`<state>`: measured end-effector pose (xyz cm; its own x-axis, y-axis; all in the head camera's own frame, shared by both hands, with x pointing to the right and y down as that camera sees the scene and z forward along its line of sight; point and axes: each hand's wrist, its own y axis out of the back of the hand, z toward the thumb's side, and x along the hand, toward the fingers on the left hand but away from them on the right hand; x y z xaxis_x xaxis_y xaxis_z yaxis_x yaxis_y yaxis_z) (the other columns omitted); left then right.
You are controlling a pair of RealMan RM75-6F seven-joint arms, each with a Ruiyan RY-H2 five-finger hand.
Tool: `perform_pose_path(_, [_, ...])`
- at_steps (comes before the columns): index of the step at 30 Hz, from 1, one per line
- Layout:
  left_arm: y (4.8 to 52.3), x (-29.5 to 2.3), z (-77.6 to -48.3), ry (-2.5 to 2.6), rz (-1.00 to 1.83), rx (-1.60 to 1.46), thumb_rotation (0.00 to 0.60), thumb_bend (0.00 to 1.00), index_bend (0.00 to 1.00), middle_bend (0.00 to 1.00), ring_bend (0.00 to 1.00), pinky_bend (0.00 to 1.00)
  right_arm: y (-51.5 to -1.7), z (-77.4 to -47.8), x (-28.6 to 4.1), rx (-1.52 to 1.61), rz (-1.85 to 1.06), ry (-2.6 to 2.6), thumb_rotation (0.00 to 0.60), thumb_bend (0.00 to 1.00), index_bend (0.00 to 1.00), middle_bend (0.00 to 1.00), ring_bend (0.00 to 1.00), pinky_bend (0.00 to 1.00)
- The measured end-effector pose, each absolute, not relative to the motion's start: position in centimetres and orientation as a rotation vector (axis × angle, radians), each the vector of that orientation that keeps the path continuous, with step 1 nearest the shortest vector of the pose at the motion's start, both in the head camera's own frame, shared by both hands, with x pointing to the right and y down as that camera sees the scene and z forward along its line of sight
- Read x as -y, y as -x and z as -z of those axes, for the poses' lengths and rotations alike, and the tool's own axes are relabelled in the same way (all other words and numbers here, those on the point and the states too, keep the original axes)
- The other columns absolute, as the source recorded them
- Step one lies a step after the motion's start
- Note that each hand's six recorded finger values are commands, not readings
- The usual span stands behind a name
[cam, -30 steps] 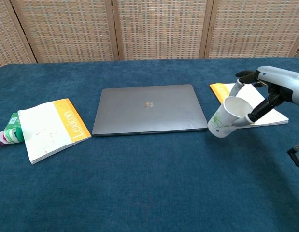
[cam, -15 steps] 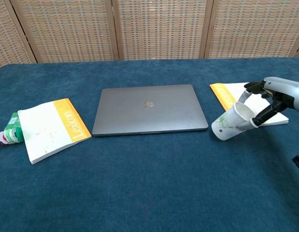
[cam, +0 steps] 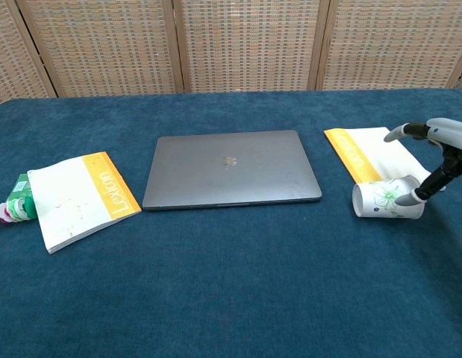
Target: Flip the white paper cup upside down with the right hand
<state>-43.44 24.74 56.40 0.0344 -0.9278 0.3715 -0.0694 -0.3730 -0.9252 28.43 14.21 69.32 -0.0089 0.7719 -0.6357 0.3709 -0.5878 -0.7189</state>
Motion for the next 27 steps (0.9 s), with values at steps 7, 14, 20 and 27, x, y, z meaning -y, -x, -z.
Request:
perform_pose_path(7, [43.5, -24.7, -56.2, 1.559, 1.428, -1.052, 0.6, 0.05, 0.0, 0.0, 0.0, 0.0, -26.0, -69.6, -15.6, 1.09, -1.624, 1.937, 0.6, 0.21, 0.17, 0.0, 0.0, 0.0])
perform_pose_path(14, [43.5, -24.7, -56.2, 1.568, 1.423, -1.052, 0.6, 0.06, 0.0, 0.0, 0.0, 0.0, -24.1, -69.8, -15.9, 1.023, -1.62, 1.888, 0.6, 0.21, 0.3, 0.0, 0.0, 0.0])
perform_pose_path(20, [43.6, -24.7, -56.2, 1.574, 1.423, -1.063, 0.6, 0.06, 0.0, 0.0, 0.0, 0.0, -22.9, -70.2, -15.7, 0.958, -1.633, 1.737, 0.6, 0.22, 0.35, 0.0, 0.0, 0.0])
perform_pose_path(27, [43.6, -24.7, -56.3, 1.578, 1.423, -1.055, 0.6, 0.06, 0.0, 0.0, 0.0, 0.0, -22.8, -71.0, -15.9, 0.904, -1.676, 1.674, 0.6, 0.22, 0.37, 0.0, 0.0, 0.0])
